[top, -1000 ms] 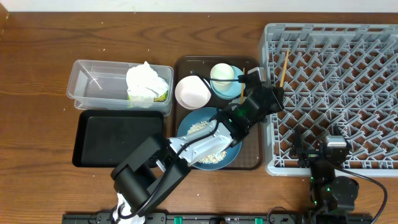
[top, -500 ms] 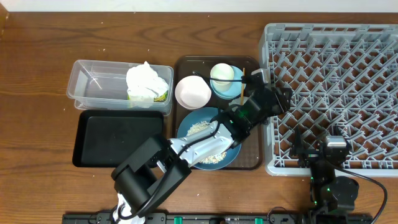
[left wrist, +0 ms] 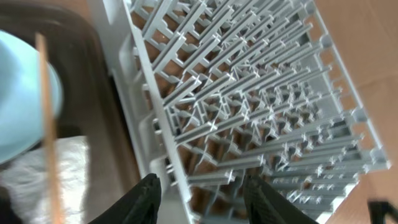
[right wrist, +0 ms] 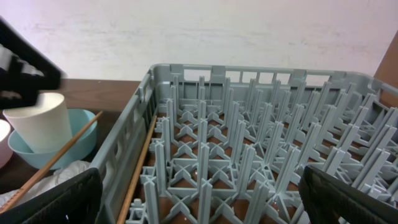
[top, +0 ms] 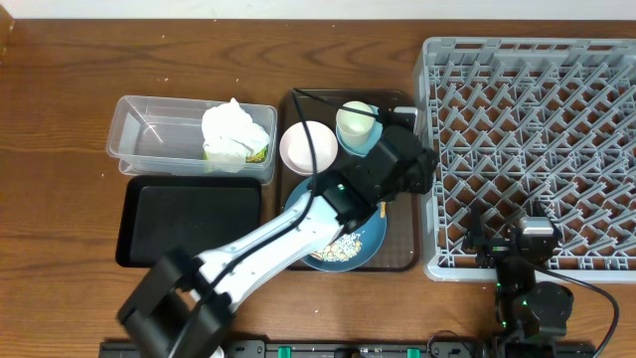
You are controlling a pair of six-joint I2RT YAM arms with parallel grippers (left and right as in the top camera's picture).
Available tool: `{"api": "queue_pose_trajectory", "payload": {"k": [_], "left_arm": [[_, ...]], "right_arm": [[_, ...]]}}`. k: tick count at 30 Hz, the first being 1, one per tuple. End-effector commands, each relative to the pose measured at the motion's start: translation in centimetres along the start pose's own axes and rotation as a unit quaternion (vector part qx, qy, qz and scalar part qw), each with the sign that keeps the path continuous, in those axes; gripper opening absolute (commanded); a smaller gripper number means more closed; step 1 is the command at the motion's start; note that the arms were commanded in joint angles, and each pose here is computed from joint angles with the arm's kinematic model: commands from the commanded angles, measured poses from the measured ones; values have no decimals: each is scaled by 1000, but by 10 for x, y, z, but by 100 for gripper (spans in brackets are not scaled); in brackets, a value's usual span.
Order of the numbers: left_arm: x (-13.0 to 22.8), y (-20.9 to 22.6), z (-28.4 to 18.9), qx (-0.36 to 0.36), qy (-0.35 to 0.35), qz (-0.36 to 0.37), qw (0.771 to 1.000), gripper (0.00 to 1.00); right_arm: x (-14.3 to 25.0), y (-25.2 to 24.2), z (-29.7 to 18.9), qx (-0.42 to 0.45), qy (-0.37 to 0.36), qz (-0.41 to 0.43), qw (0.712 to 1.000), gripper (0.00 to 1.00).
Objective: Sort waste into correct bins and load items into the dishwasher rack
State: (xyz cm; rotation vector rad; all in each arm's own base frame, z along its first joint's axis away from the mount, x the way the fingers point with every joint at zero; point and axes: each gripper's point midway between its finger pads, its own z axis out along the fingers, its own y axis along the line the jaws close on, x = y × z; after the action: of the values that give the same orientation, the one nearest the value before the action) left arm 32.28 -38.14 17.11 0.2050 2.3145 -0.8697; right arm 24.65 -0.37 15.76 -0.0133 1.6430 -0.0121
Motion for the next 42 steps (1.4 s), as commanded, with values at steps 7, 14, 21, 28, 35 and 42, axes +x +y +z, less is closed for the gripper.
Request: {"api": "queue_pose_trajectory", "payload": {"k": [7,14,21,28,35,42], "left_arm": [[32,48,23,-90,46,76,992,47],[30,80,36,-158,25,101,982,47],[33,87,39,-171,28,107,979,47],[47,99,53,-181,47,127,974,47],[55,106,57,-189,59,128,972,47],[46,111,55,-206,39,129,969,30]], "right_arm": [[1,0,0,0,1,-2,1000,99],[1,0,0,0,1,-2,1000,99],[1,0,0,0,1,-2,1000,99],[1,0,0,0,1,-2,1000,99],[1,0,0,0,1,-2,1000,99],[1,0,0,0,1,-2,1000,99]]}}
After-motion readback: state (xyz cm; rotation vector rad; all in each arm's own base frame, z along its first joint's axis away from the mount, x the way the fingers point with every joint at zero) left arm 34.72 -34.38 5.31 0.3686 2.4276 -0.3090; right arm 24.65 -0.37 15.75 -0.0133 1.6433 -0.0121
